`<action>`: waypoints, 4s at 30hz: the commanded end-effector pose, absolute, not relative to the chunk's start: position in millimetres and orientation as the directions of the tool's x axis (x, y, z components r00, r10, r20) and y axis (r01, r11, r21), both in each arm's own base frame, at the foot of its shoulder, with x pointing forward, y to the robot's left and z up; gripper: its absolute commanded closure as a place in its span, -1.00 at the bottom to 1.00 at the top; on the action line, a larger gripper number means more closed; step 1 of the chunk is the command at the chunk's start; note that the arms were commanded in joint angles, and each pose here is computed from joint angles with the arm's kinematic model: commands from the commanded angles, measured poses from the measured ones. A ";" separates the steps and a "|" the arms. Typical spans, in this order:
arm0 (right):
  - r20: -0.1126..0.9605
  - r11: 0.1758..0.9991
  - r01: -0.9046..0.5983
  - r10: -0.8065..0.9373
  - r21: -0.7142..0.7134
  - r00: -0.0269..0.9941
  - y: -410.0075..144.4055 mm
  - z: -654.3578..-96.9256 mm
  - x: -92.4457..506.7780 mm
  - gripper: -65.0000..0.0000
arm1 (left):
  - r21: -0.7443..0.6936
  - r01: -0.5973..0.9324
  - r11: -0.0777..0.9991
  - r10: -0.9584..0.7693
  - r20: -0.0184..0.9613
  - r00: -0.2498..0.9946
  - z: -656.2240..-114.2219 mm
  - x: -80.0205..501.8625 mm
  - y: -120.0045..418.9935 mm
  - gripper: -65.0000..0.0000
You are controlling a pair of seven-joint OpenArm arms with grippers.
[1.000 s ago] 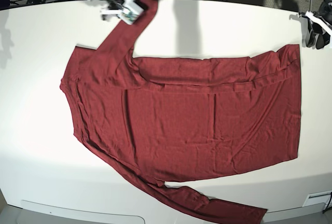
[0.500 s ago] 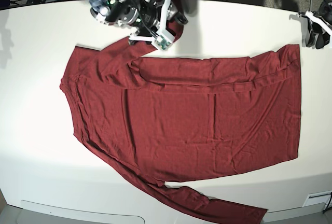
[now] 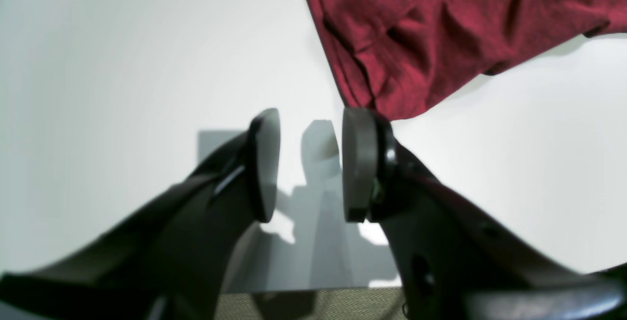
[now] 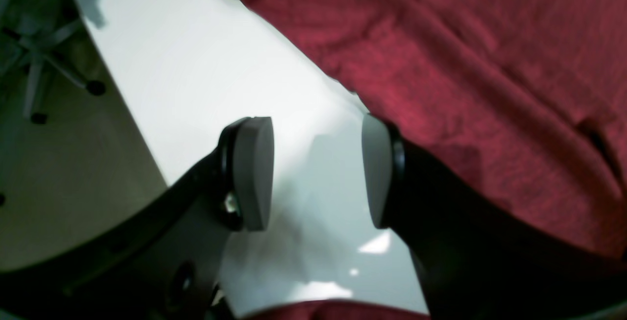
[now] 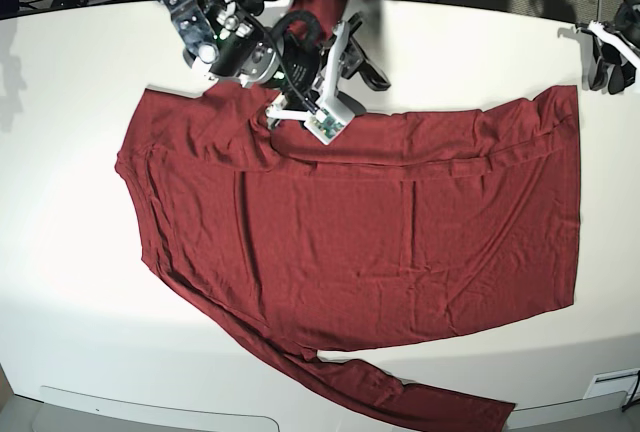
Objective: Fold the T-shirt properly
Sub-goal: 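Grasp the sleeve with the right gripper and lift it, then drag the held sleeve across the shirt body with the right gripper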
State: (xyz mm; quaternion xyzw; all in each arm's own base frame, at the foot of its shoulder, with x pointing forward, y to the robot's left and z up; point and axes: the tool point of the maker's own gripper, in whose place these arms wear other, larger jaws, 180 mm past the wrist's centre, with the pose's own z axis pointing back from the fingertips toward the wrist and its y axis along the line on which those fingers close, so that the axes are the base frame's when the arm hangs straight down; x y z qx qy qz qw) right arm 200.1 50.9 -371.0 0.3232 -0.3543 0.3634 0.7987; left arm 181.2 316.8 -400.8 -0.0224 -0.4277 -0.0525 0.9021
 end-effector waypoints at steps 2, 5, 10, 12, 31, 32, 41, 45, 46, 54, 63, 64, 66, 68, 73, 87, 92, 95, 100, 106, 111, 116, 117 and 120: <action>0.837 0.430 -0.863 0.341 0.267 0.429 64.0 -345.1 189.3 0.13 | 0.021 0.121 0.992 -0.090 0.797 0.598 -388.8 186.9 321.5 0.36; 0.828 0.356 -0.889 0.373 0.288 0.418 68.2 -325.2 172.9 0.13 | 0.020 0.121 0.992 -0.089 0.796 0.599 -389.0 186.8 321.4 0.36; 0.749 0.304 -0.917 0.536 0.258 0.389 53.1 -323.8 143.1 0.13 | 0.020 0.121 0.992 -0.089 0.795 0.600 -389.2 186.7 321.4 0.36; 0.716 0.303 -0.913 0.569 0.274 0.404 42.6 -333.0 129.1 0.13 | 0.021 0.120 0.993 -0.089 0.795 0.600 -389.0 186.7 321.6 0.36; 0.482 0.308 -0.907 0.772 0.288 0.415 -20.0 -376.0 82.8 0.91 | 0.020 0.121 0.992 -0.089 0.796 0.599 -389.0 186.7 321.4 0.36; 0.467 0.316 -0.911 0.785 0.264 0.407 -24.2 -379.0 85.4 1.00 | 0.020 0.121 0.992 -0.089 0.796 0.599 -389.0 186.9 321.4 0.36; 0.415 0.354 -0.933 0.840 0.070 0.350 -46.1 -390.8 112.0 1.00 | 0.020 0.121 0.992 -0.089 0.796 0.599 -388.9 186.9 321.4 0.36; 0.379 0.359 -0.933 0.863 0.005 0.334 -56.8 -396.0 120.1 1.00 | 0.020 0.121 0.992 -0.089 0.796 0.599 -388.9 186.9 321.4 0.36; 0.380 0.362 -0.932 0.863 -0.001 0.334 -57.4 -398.1 121.5 1.00 | 0.020 0.121 0.992 -0.089 0.796 0.598 -388.9 187.0 321.4 0.36; 0.411 0.420 -0.902 0.809 0.096 0.420 -56.2 -436.1 114.9 1.00 | 0.020 0.121 0.992 -0.089 0.796 0.599 -389.0 186.8 321.4 0.36; 0.526 0.486 -0.863 0.703 0.137 0.479 -25.3 -447.0 146.2 1.00 | 0.020 0.120 0.993 -0.089 0.793 0.603 -389.7 186.2 321.4 0.36; 0.544 0.491 -0.860 0.688 0.137 0.480 -19.3 -445.7 154.2 1.00 | 0.020 0.121 0.992 -0.089 0.793 0.603 -389.7 186.1 321.5 0.36; 0.573 0.503 -0.853 0.662 0.137 0.483 -7.6 -443.8 169.9 1.00 | 0.020 0.121 0.992 -0.089 0.793 0.603 -389.7 186.1 321.5 0.36; 0.588 0.513 -0.847 0.644 0.143 0.489 2.7 -444.2 184.3 1.00 | 0.020 0.121 0.992 -0.089 0.793 0.603 -389.7 186.1 321.5 0.36; 0.603 0.533 -0.826 0.604 0.181 0.521 25.8 -452.0 209.9 1.00 | 0.020 0.121 0.992 -0.091 0.784 0.615 -391.8 184.5 321.7 0.36; 0.720 0.580 -0.743 0.353 0.333 0.598 72.3 -425.7 239.9 1.00 | 0.013 0.118 0.993 -0.083 0.787 0.612 -391.2 185.0 321.3 0.36; 0.721 0.583 -0.744 0.356 0.326 0.595 71.6 -426.1 240.7 1.00 | -0.160 0.112 0.981 0.063 0.799 0.598 -384.5 179.6 301.1 0.36; 0.721 0.583 -0.744 0.356 0.326 0.595 71.5 -426.2 240.7 1.00 | -0.244 0.092 0.965 0.146 0.797 0.587 -379.1 175.4 289.8 0.36; 0.720 0.583 -0.744 0.356 0.326 0.595 71.5 -426.2 240.6 1.00 | -0.310 0.104 0.945 0.180 0.760 0.625 -386.2 169.2 264.1 0.36; 0.732 0.517 -0.791 0.390 0.328 0.559 77.4 -422.0 232.4 0.85 | -0.337 0.104 0.936 0.199 0.749 0.632 -391.7 166.6 252.4 0.36; 0.748 0.477 -0.794 0.349 0.376 0.564 87.1 -398.4 232.0 0.26 | -0.299 0.116 0.947 0.154 0.741 0.654 -397.1 163.0 254.3 0.36; 0.724 0.426 -0.841 0.455 0.335 0.519 85.7 -380.5 220.5 0.26 | -0.267 0.126 0.956 0.116 0.733 0.670 -401.5 160.0 256.0 0.36; 0.699 0.421 -0.847 0.496 0.325 0.515 81.8 -382.1 216.4 0.26 | -0.267 0.126 0.956 0.117 0.733 0.670 -401.5 160.1 256.0 0.36; 0.639 0.393 -0.850 0.563 0.351 0.524 76.2 -383.0 201.5 0.26 | -0.267 0.126 0.956 0.117 0.735 0.668 -401.0 160.6 256.1 0.36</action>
